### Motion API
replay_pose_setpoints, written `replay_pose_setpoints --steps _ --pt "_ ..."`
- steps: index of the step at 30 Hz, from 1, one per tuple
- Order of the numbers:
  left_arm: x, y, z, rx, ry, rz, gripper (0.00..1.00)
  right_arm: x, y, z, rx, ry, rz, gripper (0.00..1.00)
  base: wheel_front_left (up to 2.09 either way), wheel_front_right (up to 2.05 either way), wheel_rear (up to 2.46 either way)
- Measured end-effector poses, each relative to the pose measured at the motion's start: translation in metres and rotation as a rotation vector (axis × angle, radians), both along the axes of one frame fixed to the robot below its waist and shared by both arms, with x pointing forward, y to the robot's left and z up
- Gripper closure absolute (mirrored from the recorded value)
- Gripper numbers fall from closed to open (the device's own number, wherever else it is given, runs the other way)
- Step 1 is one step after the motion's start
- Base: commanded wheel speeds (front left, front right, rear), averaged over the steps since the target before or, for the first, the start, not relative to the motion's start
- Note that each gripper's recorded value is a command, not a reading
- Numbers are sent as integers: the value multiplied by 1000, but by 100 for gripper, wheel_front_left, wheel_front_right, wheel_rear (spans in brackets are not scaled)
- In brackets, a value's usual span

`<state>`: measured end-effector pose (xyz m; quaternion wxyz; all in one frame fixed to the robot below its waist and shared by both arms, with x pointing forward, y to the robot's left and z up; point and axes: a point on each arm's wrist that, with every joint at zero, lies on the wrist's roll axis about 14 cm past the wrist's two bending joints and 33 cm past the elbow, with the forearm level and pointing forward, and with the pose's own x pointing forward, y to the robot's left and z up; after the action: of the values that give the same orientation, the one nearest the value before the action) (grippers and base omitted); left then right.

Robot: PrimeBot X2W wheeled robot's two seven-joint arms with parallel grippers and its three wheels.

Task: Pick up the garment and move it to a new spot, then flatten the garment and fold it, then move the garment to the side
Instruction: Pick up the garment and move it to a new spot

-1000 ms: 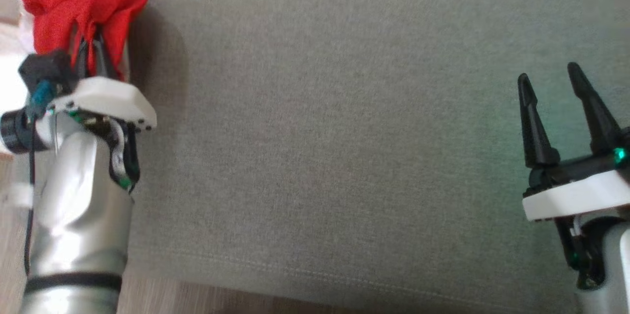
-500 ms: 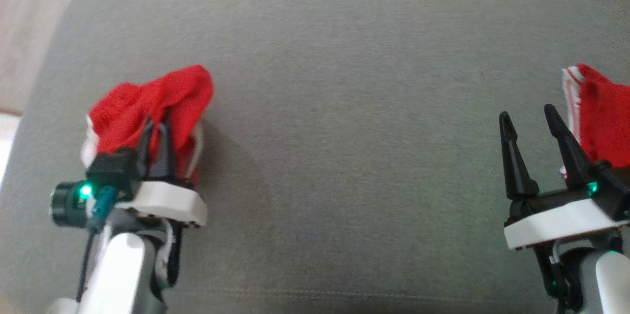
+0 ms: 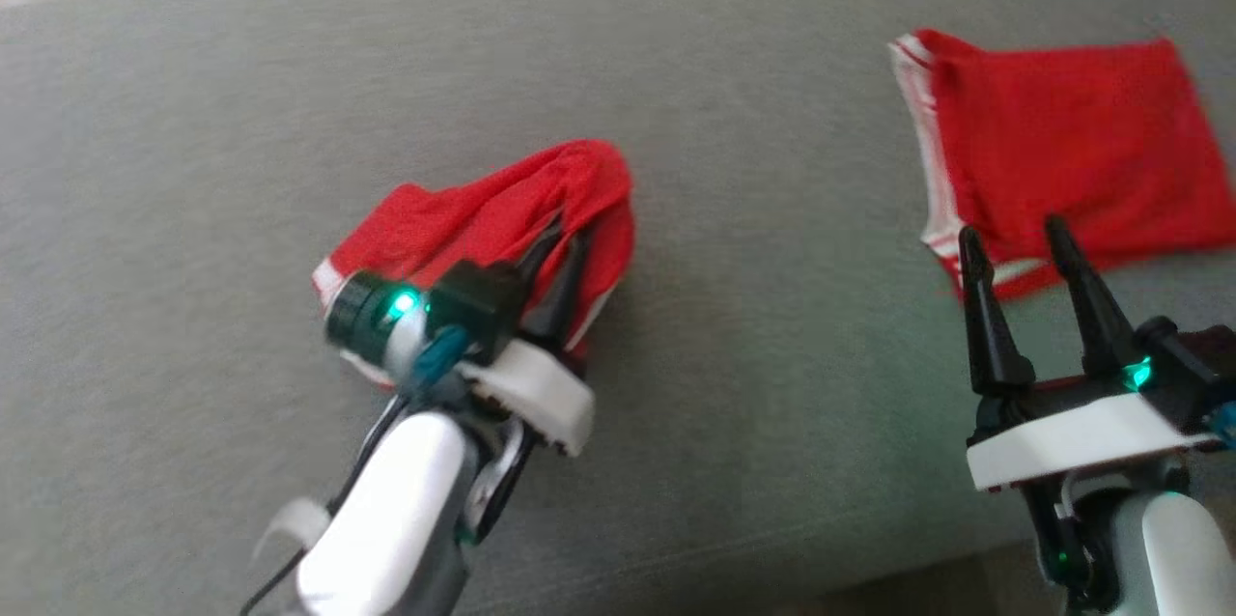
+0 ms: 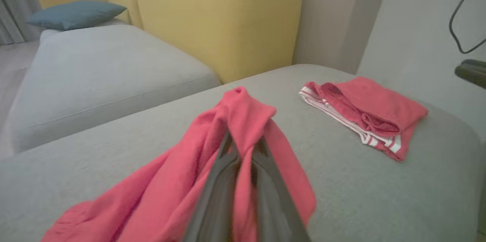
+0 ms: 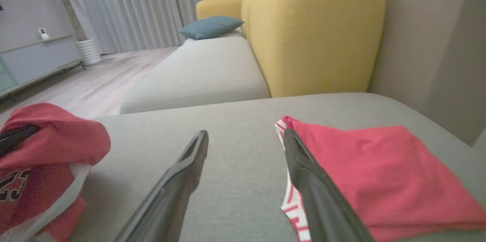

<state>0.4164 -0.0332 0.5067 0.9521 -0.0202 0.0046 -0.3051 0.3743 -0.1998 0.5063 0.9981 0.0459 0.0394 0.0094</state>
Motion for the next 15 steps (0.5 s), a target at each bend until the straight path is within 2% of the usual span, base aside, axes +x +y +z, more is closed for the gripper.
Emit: replay_pose_setpoints --steps 5,9,10,11,12,15 --pt "2 -60 -3 -15 -12 -169 100 -18 -31 -11 1 31 -106 0 0 0 0" --pt "3 -87 -30 10 58 -245 100 -25 -47 -18 2 50 -168 0 0 0 0" --pt "-2 -98 -47 36 97 -285 68 -28 -54 -22 2 62 -193 0 0 0 0" --pt "-4 -101 -53 36 118 -297 25 -29 -56 -25 1 70 -203 0 0 0 0" --pt "-7 -105 -59 35 134 -311 0 -30 -58 -28 0 80 -212 0 0 0 0" --pt "-14 -111 -65 32 139 -340 0 -30 -61 -32 1 88 -226 0 0 0 0"
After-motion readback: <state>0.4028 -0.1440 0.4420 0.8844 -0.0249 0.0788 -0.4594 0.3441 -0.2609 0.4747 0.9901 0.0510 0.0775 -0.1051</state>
